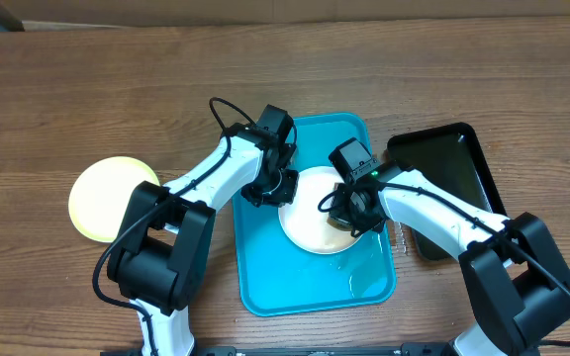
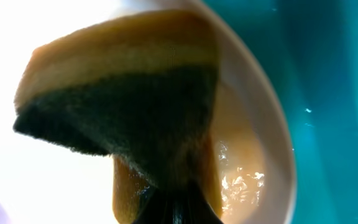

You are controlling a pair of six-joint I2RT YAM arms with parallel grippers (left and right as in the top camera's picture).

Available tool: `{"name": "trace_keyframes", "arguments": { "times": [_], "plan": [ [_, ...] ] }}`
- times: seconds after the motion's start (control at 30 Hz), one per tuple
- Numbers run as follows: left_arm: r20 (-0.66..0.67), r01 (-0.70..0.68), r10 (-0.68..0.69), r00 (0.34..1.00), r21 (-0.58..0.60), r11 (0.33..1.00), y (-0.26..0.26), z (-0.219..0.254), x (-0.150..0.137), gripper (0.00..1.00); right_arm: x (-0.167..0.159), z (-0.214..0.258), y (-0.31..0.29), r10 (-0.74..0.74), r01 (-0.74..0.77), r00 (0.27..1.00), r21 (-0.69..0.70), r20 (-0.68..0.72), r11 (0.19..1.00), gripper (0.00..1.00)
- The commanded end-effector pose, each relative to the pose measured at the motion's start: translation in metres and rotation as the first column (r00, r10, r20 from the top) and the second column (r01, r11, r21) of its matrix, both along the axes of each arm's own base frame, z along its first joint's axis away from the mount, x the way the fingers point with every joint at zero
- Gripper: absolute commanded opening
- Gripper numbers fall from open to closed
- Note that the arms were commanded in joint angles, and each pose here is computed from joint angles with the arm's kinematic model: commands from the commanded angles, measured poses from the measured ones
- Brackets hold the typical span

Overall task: Clean dirty plates on tray and stack at the side
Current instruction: 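Scrub pink-white plate with sponge while left gripper holds rim, then return sponge to black tray and release with right gripper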

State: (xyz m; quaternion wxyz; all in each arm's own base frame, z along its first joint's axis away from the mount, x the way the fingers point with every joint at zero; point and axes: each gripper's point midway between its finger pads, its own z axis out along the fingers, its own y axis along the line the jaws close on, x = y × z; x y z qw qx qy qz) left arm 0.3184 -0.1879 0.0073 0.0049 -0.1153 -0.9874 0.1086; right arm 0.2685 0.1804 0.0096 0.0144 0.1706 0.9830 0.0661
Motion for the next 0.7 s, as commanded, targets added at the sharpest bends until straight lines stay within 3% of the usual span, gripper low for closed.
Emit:
{"name": "trace_keyframes", "arguments": {
  "times": [0.0, 0.17, 0.33, 0.67],
  "plan": [
    [0.009, -0.007, 0.006, 1.000, 0.037, 0.999, 0.009, -0.001, -0.001, 0.04, -0.001, -0.011, -0.048, -0.104, 0.100, 0.995, -0.201, -0.007, 0.974, 0.04],
    [0.016, -0.018, 0.017, 1.000, 0.054, 0.998, 0.012, -0.001, 0.001, 0.04, 0.006, 0.011, -0.083, -0.178, 0.165, 0.984, -0.288, -0.019, 0.943, 0.04],
    [0.019, -0.024, 0.022, 1.000, 0.069, 0.997, 0.015, -0.002, 0.001, 0.04, 0.024, 0.051, -0.074, -0.063, 0.071, 0.997, -0.227, 0.043, 0.971, 0.04],
    [0.024, -0.014, 0.012, 1.000, 0.083, 0.996, 0.017, -0.002, 0.001, 0.04, 0.037, 0.139, -0.114, -0.135, 0.166, 0.965, -0.124, 0.226, 0.978, 0.04]
  ]
}}
